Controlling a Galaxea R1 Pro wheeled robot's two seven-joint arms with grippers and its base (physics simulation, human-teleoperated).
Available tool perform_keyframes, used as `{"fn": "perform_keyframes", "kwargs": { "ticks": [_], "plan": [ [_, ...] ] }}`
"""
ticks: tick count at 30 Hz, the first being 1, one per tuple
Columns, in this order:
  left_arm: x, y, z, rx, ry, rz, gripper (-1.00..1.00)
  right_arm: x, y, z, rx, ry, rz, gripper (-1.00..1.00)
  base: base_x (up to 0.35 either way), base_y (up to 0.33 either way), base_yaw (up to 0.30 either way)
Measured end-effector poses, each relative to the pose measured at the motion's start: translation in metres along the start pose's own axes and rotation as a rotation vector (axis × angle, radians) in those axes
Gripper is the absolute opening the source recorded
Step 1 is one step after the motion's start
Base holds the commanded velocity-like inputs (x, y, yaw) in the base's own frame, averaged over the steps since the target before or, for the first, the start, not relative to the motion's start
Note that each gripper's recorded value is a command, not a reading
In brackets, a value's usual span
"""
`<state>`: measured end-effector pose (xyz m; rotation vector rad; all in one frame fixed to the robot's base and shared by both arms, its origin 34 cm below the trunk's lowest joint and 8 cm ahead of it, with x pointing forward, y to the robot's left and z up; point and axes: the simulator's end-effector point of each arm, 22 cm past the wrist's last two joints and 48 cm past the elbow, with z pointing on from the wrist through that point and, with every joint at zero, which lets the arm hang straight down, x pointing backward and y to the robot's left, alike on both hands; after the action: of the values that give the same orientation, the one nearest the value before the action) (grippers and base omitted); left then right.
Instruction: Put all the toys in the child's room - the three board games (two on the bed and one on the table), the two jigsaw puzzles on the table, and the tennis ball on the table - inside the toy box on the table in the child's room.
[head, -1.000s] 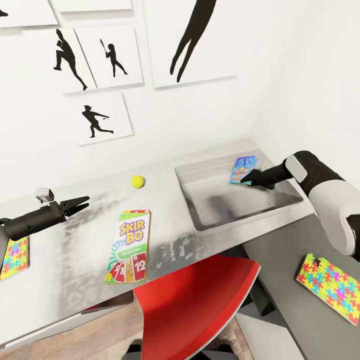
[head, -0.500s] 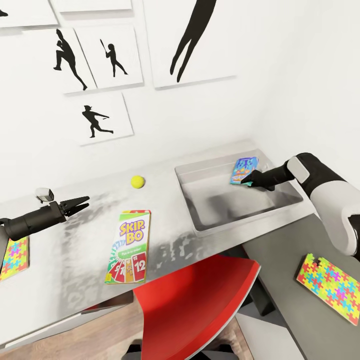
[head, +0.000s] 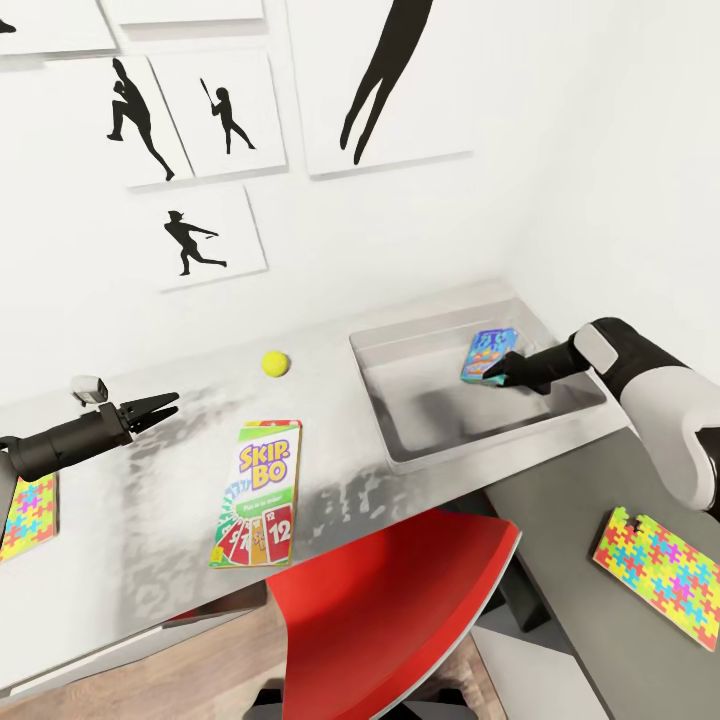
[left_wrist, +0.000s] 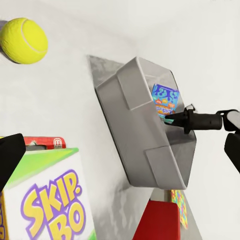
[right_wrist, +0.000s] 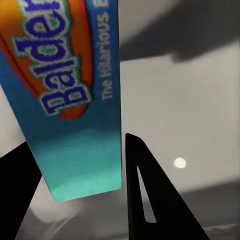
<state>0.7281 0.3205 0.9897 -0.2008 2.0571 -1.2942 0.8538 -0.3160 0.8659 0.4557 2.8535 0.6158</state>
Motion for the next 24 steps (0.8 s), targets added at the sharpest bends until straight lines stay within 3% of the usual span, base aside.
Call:
{"fn": "perform_keyframes", "kwargs": {
  "ticks": [24],
  "plan": [
    [0.001,0.000,0.001,0.002,0.001,-0.001,1.00,0.007,-0.015,-0.002,-0.037,0.018,0.090,-1.00,0.000,0.000,0.000]
  ]
}}
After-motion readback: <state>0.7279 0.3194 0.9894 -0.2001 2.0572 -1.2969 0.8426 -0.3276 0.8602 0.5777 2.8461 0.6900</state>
